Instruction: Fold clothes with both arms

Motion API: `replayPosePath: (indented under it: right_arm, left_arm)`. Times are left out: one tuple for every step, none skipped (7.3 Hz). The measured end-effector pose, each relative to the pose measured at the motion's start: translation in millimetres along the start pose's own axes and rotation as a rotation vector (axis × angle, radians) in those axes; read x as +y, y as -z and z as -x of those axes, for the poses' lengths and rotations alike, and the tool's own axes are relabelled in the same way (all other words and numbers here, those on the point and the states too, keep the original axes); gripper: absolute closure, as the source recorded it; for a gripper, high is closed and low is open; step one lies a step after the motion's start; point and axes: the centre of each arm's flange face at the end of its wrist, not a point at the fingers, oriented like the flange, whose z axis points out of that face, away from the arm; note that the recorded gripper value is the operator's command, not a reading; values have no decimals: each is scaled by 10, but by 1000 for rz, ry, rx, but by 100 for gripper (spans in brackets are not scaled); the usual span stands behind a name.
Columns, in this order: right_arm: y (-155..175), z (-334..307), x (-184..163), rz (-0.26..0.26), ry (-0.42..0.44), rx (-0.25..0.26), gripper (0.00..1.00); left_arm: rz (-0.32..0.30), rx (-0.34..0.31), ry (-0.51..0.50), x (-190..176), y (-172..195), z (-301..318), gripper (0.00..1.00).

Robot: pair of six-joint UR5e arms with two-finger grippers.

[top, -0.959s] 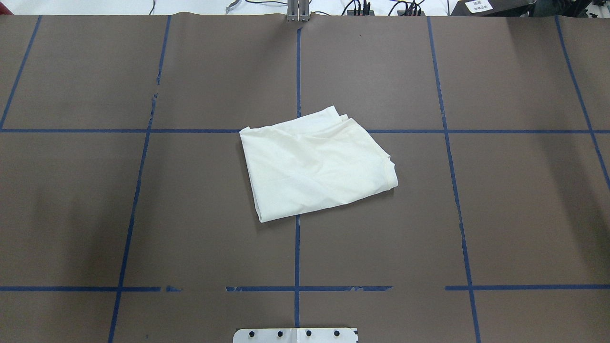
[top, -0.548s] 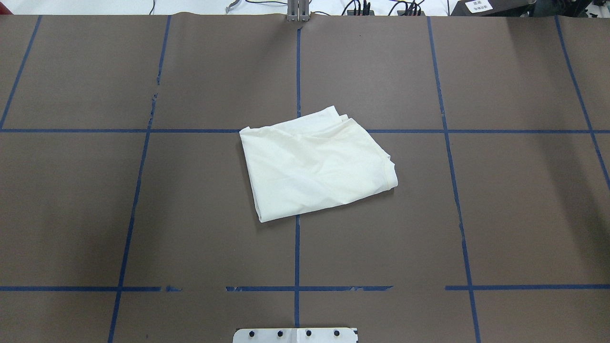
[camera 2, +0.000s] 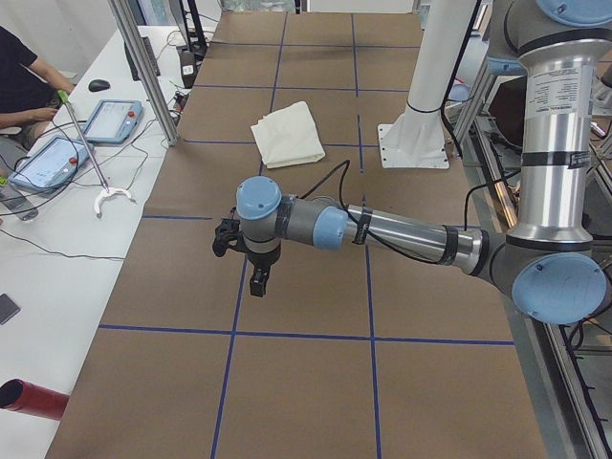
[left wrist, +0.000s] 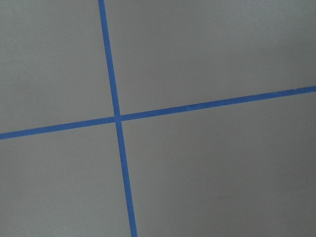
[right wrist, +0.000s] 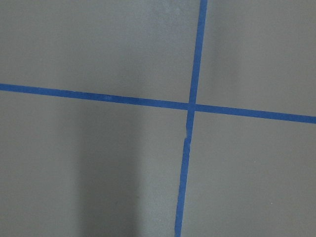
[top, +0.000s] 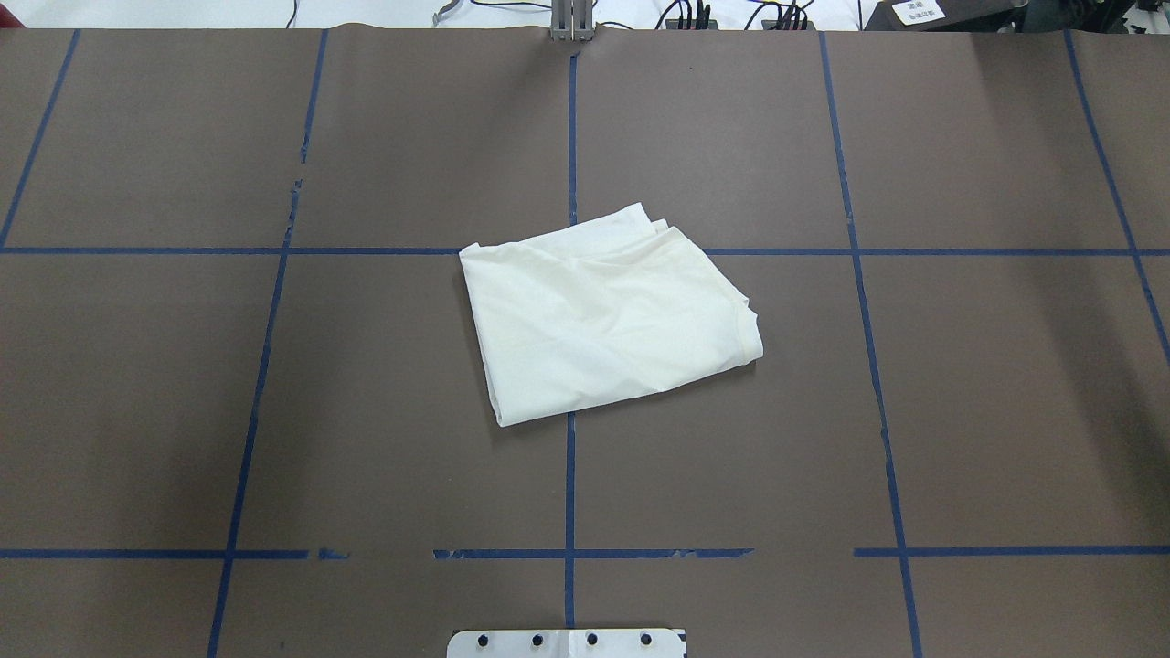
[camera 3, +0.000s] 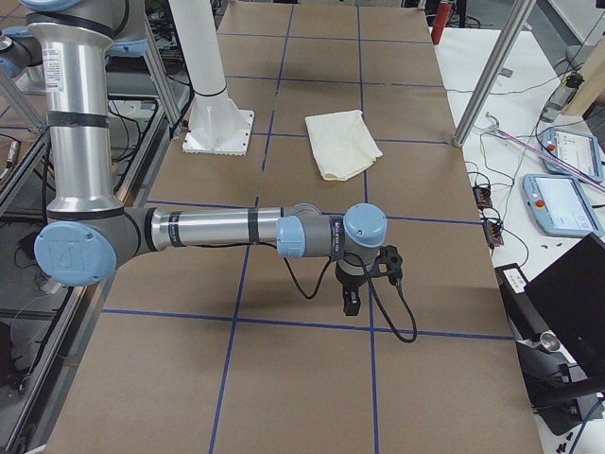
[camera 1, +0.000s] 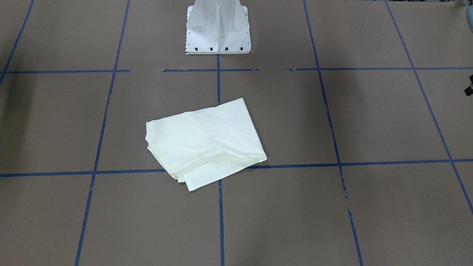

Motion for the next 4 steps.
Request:
replayPosePath:
  right_arm:
    - [0, 8, -1, 1, 2, -1, 0]
    - [5, 17, -2, 0, 3, -3, 0]
    - [11, 26, 0, -1, 2, -3, 0]
    - [10, 23, 5, -1, -2, -2, 0]
  left_arm:
    - [-5, 5, -6, -2, 22, -28, 0]
    - [-22, 5, -22, 9, 89, -97, 0]
    - [-36, 5, -34, 36, 146, -155, 0]
    - [-40, 11, -37, 47, 165, -186, 0]
